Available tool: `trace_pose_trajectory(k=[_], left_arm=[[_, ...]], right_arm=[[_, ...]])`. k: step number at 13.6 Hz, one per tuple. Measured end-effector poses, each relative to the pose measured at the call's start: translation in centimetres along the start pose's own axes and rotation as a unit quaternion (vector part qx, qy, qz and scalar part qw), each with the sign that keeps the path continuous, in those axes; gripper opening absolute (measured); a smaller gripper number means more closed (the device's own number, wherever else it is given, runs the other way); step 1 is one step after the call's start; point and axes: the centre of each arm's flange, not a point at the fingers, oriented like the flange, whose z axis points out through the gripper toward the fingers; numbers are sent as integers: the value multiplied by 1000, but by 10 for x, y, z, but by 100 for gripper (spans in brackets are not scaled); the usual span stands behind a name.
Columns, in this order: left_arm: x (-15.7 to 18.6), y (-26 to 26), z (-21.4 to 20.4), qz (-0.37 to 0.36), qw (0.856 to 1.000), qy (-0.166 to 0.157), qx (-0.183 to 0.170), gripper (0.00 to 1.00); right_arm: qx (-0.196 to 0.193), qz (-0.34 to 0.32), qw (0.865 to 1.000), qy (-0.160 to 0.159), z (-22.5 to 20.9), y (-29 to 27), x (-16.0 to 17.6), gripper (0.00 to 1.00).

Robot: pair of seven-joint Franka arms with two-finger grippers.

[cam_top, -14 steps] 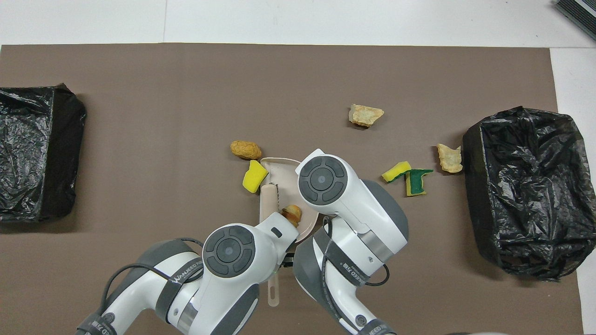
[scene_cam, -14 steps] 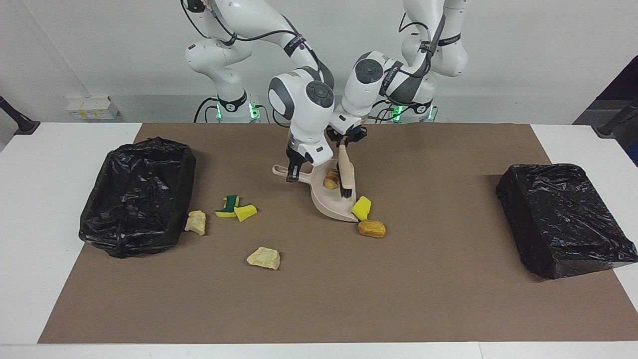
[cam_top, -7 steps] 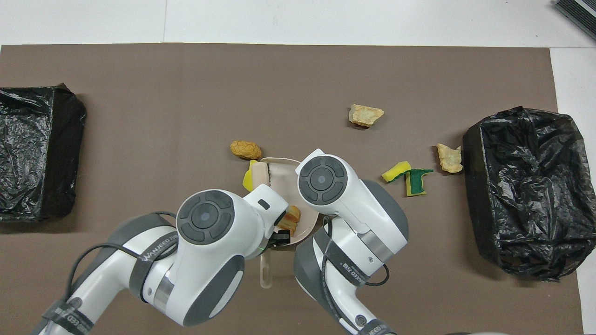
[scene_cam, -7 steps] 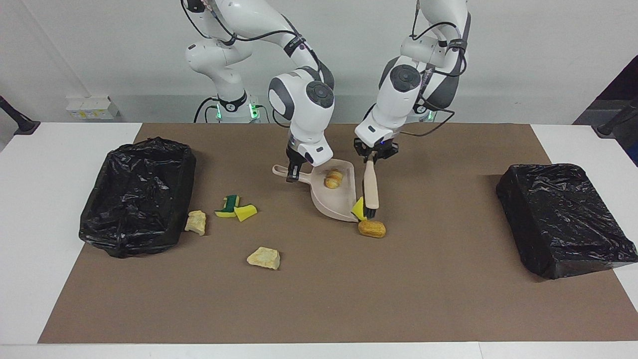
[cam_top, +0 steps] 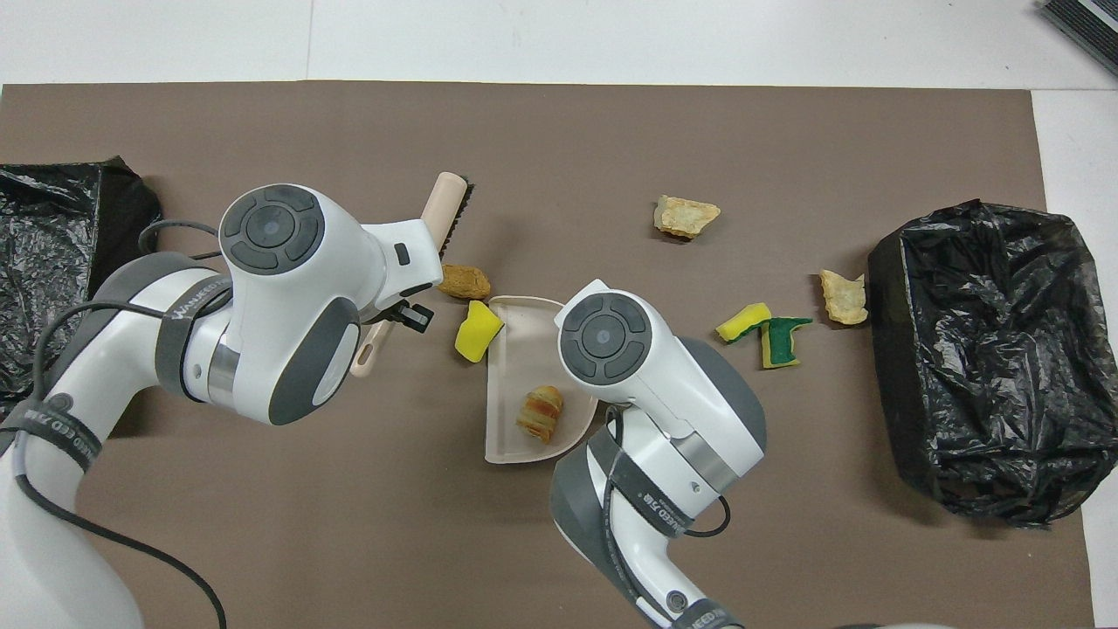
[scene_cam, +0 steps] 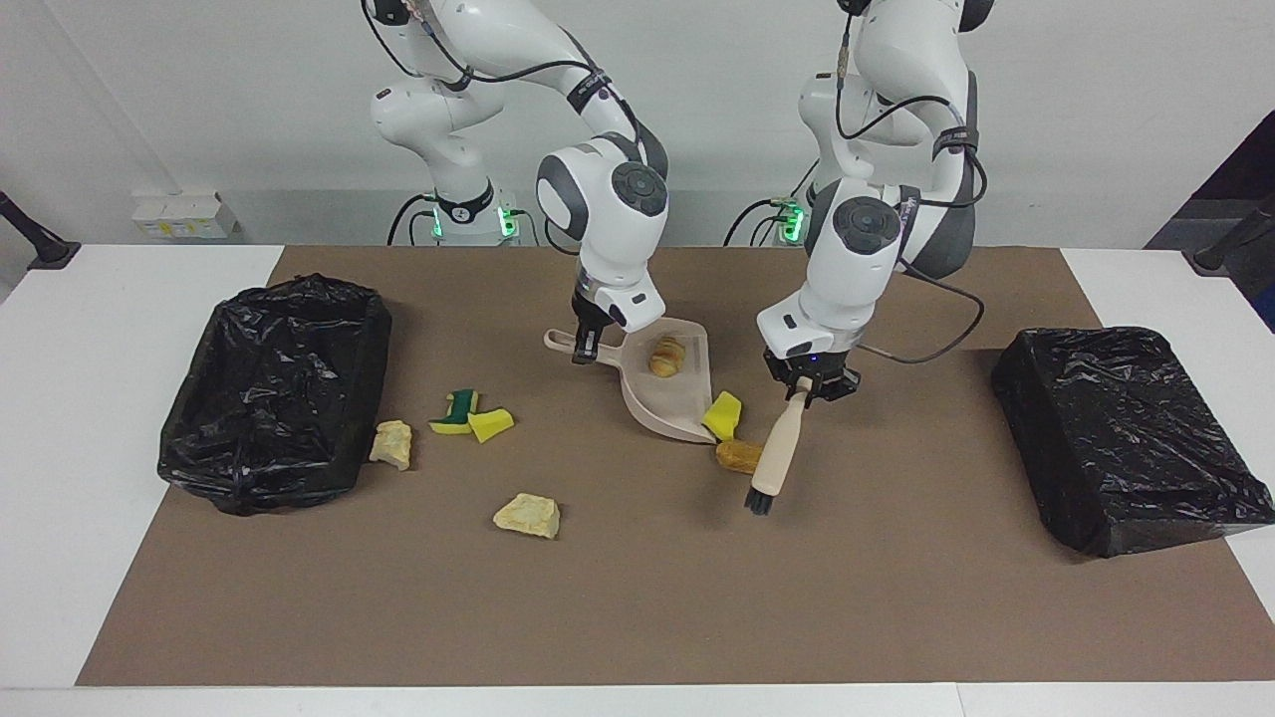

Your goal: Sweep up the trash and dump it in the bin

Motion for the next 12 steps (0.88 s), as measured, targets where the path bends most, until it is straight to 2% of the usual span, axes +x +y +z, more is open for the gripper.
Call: trace_pose_trajectory(k=[2,6,12], left_arm=[[1,-13,13,20,1000,-2,8,26],[-16,-24,39,37,999,-30,1,26],[-52,20,52,64,996,-64,-9,26]], right_arm=[[0,0,1000,0,0,0,0,33],[0,0,1000,0,0,0,0,33],[0,0,1000,0,0,0,0,33]])
